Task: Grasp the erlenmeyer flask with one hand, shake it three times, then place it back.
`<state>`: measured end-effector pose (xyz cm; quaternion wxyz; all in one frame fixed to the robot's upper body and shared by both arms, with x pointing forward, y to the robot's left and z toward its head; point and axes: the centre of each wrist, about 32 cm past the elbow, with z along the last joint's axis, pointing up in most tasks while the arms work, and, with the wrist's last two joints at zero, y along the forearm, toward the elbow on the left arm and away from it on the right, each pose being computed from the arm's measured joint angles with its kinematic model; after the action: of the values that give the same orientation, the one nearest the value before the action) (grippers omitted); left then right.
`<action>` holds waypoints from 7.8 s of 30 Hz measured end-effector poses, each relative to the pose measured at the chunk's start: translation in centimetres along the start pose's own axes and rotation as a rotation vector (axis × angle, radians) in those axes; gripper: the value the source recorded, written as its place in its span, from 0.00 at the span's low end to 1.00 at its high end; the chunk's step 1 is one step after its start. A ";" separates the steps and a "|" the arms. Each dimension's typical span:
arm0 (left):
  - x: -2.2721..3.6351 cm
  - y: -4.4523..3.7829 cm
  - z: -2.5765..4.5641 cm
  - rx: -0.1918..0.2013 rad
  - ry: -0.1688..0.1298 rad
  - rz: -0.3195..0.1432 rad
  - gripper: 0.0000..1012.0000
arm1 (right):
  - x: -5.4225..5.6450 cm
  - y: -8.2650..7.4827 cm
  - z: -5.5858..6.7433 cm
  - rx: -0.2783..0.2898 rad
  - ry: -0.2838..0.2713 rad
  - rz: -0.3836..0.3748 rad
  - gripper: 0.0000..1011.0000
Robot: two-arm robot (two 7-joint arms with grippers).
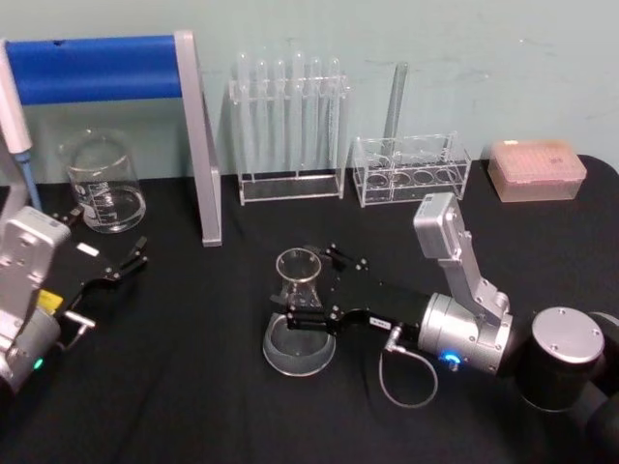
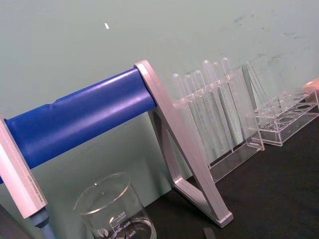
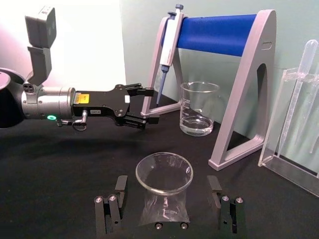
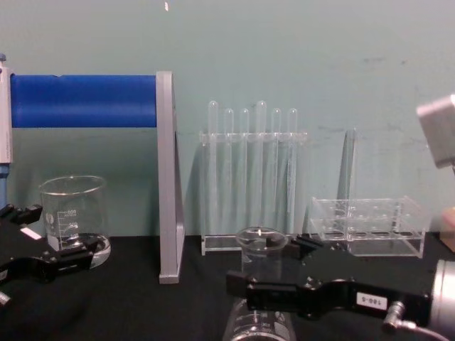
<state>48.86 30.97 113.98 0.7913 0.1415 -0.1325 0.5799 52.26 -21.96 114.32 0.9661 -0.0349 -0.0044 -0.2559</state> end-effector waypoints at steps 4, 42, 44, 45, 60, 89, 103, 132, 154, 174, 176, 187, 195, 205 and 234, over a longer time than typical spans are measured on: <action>0.00 0.00 0.00 0.000 0.000 0.000 0.99 | 0.1 0.3 0.1 0.001 -0.001 -0.004 0.99; 0.00 0.00 0.00 0.000 0.000 0.000 0.99 | 0.1 0.6 0.1 -0.002 -0.002 -0.015 0.48; 0.00 0.00 0.00 0.000 0.000 0.000 0.99 | 0.1 0.6 0.1 -0.002 -0.002 -0.015 0.45; 0.00 0.00 0.00 0.000 0.000 0.000 0.99 | 0.1 0.6 0.1 -0.002 -0.002 -0.015 0.44; 0.00 0.00 0.00 0.000 0.000 0.000 0.99 | 0.1 0.6 0.1 -0.001 -0.002 -0.015 0.44; 0.00 0.00 0.00 0.000 0.000 0.000 0.99 | 0.8 -2.1 3.3 0.061 -0.004 -0.034 0.44; 0.00 0.00 0.00 0.000 0.000 0.000 0.99 | 0.9 -3.3 5.0 0.070 -0.018 -0.064 0.44; 0.00 0.00 0.00 0.000 0.000 0.000 0.99 | -2.2 0.5 5.2 0.075 -0.004 0.021 0.44; 0.00 0.00 0.00 0.000 0.000 0.000 0.99 | -3.6 2.7 5.3 0.076 -0.007 0.084 0.44; 0.00 0.00 0.00 0.000 0.000 0.000 0.99 | 0.3 -1.7 5.9 0.075 -0.005 -0.389 0.44; 0.00 0.00 0.00 0.000 0.000 0.000 0.99 | 0.6 -2.3 5.9 0.073 -0.006 -0.433 0.44; 0.00 0.00 0.00 0.000 0.000 0.000 0.99 | 1.3 -3.9 6.0 0.044 -0.031 -0.611 0.44; 0.00 0.00 0.00 0.000 0.000 0.000 0.99 | 0.8 -3.1 5.9 0.036 -0.025 -0.596 0.44; 0.00 0.00 0.00 0.000 0.000 0.000 0.99 | -1.1 0.0 5.9 0.032 -0.014 -0.457 0.44; 0.00 0.00 0.00 0.000 0.000 0.000 0.99 | -2.6 2.0 6.0 0.040 -0.008 -0.371 0.44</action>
<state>48.86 30.97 113.98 0.7913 0.1415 -0.1325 0.5799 51.07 -18.54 120.13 0.9028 -0.0152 -0.0196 -0.4294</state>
